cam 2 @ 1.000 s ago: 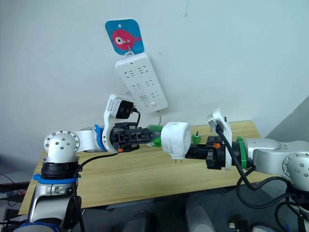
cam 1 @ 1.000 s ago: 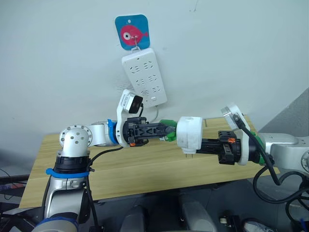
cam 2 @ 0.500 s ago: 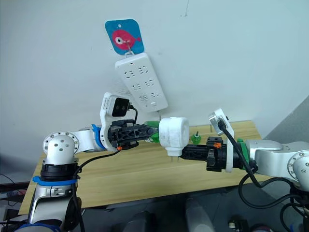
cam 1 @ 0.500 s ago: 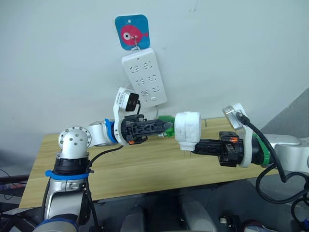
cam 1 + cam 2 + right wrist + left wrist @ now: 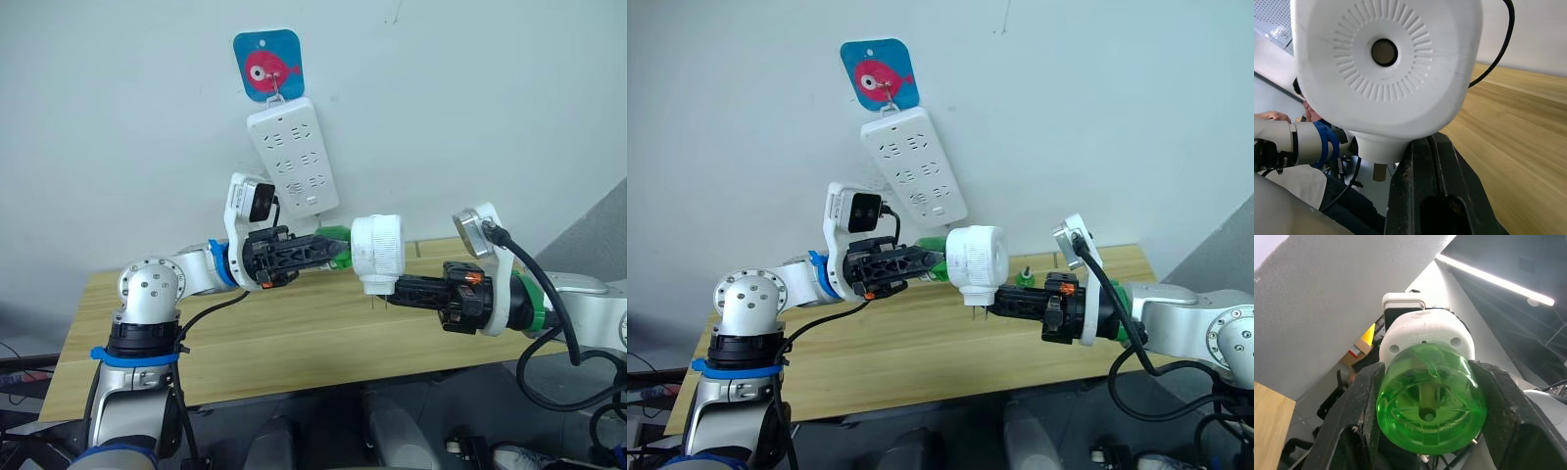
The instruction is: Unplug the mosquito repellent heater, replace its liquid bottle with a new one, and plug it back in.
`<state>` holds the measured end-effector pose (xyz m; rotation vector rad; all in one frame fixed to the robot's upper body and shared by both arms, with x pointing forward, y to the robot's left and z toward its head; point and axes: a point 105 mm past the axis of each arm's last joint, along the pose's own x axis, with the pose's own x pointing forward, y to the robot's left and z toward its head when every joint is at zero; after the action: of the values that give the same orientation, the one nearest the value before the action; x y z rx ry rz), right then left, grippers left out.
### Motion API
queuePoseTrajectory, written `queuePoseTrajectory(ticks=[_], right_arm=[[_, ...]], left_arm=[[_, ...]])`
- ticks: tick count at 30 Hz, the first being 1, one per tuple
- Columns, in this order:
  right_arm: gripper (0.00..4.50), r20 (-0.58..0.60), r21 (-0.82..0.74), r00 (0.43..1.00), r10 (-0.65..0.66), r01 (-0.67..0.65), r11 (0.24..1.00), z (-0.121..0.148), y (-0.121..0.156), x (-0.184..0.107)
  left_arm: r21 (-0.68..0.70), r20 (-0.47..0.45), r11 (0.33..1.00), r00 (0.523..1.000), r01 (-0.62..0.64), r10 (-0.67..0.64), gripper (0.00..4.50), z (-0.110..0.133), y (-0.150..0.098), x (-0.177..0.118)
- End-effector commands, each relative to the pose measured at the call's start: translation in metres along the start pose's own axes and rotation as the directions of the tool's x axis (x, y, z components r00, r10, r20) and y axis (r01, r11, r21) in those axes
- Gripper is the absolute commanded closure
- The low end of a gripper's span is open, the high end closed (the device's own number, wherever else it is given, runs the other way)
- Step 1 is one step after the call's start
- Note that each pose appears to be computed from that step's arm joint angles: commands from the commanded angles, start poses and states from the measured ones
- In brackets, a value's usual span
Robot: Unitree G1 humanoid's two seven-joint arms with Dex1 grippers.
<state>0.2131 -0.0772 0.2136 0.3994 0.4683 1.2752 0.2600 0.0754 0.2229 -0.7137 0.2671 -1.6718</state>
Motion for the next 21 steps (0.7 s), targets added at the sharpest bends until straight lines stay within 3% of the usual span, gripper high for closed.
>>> queuePoseTrajectory(ticks=[1,8,14,17,21], right_arm=[[4.5,0.054,-0.057,0.98,0.192,-0.189,0.98,0.011,0.039,0.004],[4.5,0.051,-0.057,0.981,0.189,-0.186,0.981,0.01,0.039,0.005],[4.5,-0.016,-0.062,0.998,0.063,-0.064,0.996,0.003,0.021,0.0],[3.89,-0.074,-0.122,0.992,-0.102,0.093,0.988,-0.01,-0.011,-0.01],[2.58,-0.079,-0.173,0.957,-0.279,0.263,0.949,-0.013,-0.049,-0.037]], left_arm=[[0.004,-0.063,0.993,0.991,-0.118,0.118,2.17,-0.013,0.016,-0.002],[0.007,-0.06,0.993,0.991,-0.121,0.121,2.17,-0.012,0.016,0.0],[0.004,-0.036,0.993,0.993,-0.116,0.116,2.17,-0.005,0.015,0.004],[0.017,-0.032,0.994,0.993,-0.112,0.113,2.17,-0.003,0.013,0.005],[0.051,-0.047,0.993,0.993,-0.106,0.109,2.17,-0.002,0.01,0.007]])
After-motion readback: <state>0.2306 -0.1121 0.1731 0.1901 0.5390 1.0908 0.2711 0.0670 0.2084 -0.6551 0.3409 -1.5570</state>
